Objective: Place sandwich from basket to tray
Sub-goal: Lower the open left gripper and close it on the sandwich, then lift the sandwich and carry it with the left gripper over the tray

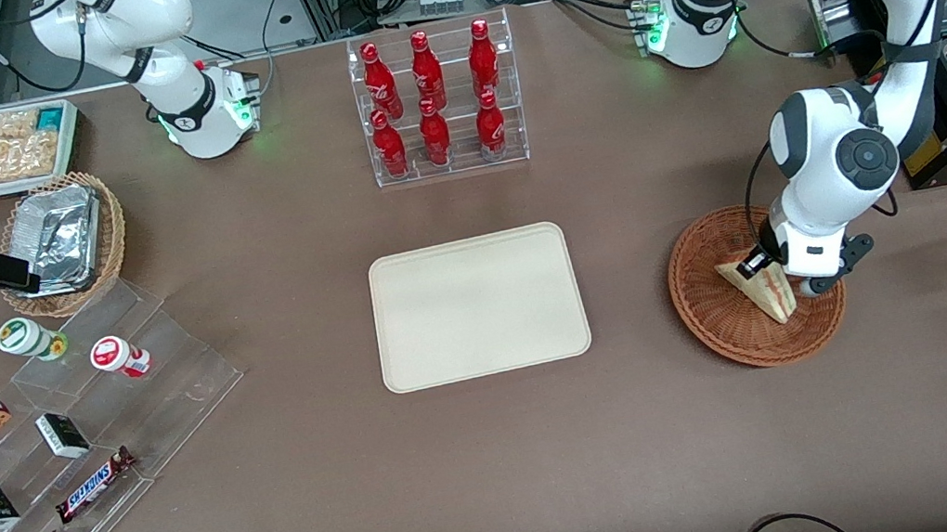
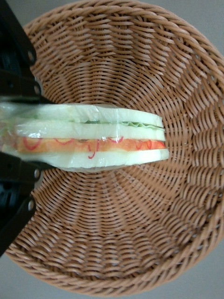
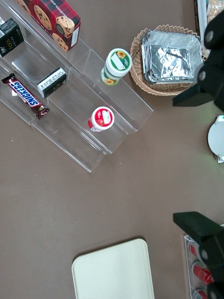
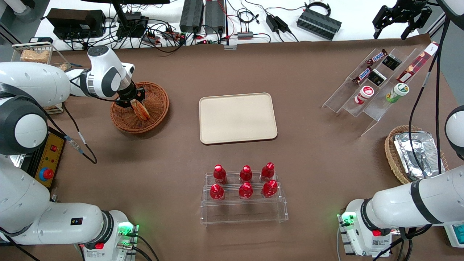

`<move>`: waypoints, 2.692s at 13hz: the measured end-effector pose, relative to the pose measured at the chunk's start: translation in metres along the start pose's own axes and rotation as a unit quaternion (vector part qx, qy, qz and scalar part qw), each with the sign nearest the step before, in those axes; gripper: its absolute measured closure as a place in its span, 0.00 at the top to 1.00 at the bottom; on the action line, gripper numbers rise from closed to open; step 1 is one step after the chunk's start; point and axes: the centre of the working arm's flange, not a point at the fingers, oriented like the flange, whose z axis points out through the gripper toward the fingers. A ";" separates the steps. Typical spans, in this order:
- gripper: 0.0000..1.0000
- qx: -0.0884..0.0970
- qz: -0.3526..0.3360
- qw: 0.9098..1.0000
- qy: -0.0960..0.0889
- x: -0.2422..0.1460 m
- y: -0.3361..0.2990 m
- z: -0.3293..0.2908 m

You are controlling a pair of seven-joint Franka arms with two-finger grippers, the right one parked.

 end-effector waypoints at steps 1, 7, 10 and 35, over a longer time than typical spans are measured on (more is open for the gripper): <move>0.33 0.007 0.012 1.000 -0.009 0.001 0.001 -0.006; 0.15 0.035 0.094 0.994 -0.041 -0.017 0.091 -0.098; 0.15 0.032 0.153 0.987 -0.035 -0.056 0.157 -0.096; 0.20 0.013 0.178 0.983 -0.040 -0.254 0.399 0.025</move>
